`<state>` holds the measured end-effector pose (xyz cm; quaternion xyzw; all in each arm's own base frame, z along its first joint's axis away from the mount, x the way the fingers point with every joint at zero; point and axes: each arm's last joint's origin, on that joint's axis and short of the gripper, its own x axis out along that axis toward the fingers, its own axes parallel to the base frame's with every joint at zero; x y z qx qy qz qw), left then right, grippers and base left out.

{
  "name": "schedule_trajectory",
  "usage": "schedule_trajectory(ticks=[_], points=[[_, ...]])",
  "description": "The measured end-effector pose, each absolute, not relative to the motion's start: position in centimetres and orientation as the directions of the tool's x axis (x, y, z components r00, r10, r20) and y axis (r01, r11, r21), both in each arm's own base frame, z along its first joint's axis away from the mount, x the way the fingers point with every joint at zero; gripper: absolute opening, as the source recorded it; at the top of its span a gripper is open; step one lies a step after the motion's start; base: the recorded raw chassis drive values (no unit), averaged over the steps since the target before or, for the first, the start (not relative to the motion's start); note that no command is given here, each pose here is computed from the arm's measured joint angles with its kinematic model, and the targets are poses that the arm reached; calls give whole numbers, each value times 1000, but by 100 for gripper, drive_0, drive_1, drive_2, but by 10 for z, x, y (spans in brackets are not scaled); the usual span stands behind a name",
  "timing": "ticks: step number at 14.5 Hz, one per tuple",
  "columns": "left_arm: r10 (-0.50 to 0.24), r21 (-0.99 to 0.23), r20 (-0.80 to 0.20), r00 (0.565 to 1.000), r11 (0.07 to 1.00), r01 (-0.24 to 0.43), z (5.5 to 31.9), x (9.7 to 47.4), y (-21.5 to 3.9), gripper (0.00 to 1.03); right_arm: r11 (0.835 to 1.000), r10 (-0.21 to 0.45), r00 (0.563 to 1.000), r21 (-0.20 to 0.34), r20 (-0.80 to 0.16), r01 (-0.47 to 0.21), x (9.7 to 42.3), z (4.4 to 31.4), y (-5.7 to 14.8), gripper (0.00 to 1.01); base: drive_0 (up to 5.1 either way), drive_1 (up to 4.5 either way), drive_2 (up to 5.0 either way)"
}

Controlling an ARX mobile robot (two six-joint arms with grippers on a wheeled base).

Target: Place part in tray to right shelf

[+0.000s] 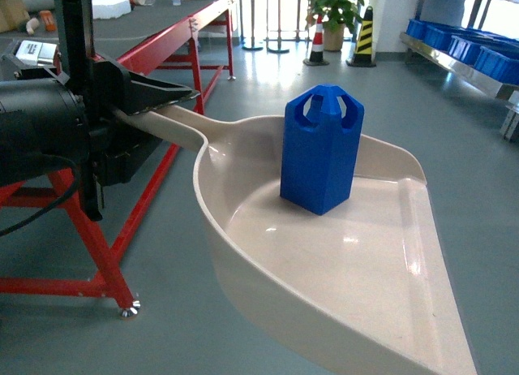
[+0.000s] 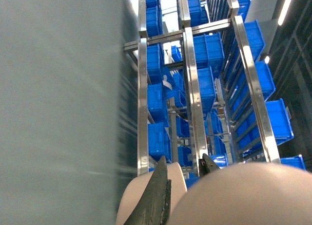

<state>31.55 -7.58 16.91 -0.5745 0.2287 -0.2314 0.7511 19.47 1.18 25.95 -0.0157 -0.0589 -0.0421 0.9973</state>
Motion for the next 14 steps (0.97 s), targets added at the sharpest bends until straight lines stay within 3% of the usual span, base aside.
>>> schedule_trajectory(ticks=[14], points=[[-610, -969, -82, 788, 233, 80, 169, 316, -76, 13, 996, -79, 990, -27, 116, 82, 195, 259, 12, 98, -1, 431, -433]])
